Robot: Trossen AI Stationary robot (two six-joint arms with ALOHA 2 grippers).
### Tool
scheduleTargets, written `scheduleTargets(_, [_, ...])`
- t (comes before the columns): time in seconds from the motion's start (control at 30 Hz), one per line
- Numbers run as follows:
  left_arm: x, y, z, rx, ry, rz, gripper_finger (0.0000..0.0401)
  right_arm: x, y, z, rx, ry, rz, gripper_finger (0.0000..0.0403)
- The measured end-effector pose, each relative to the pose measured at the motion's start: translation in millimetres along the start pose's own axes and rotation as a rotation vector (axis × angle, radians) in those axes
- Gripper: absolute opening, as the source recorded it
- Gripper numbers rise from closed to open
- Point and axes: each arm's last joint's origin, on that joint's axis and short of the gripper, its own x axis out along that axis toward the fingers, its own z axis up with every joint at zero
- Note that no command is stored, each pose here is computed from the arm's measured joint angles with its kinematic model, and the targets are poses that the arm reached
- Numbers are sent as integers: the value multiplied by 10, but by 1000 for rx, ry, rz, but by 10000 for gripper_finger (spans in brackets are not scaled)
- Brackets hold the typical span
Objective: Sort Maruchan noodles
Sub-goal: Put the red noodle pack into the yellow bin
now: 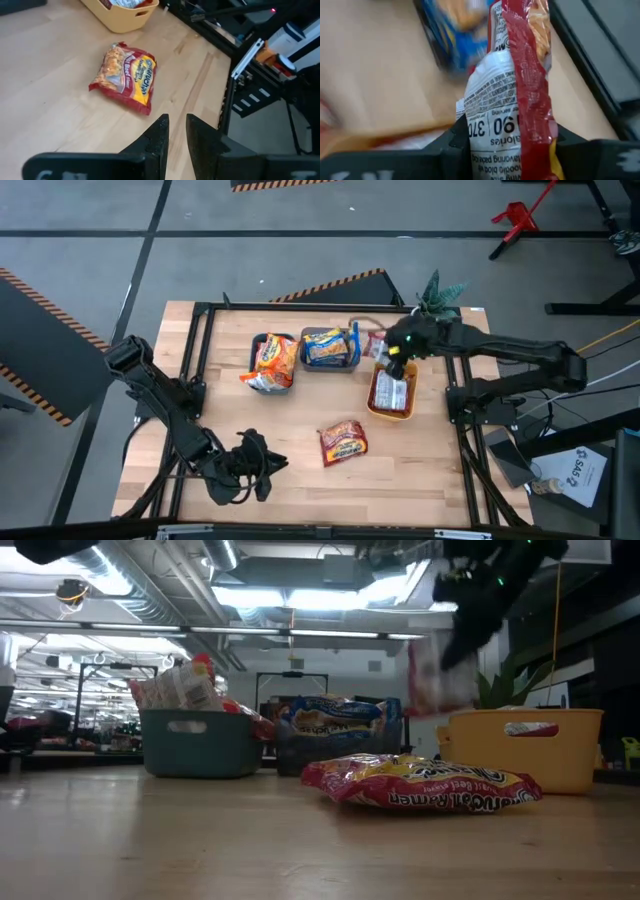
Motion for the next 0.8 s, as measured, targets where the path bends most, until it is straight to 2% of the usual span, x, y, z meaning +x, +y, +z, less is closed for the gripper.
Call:
scheduleTargets(0.1, [19,9,14,-3,4,5,60,118,-5,-172,-47,87,-92,112])
scheduleTargets(0.3, [40,22,28,-4,19,8,60,202,-7,-293,-82,126,-142,112])
scheduleTargets(0.4, [38,33,22,7,26,17,60,131,3,-275,-101,106,-123,112])
scheduleTargets(0.6, [37,43,17,17,29,25,60,-188,-19,-197,-108,-32,-125,112])
scheduleTargets(0.8, [35,63,13,27,29,43,60,-233,-40,-300,-115,-32,-154,112])
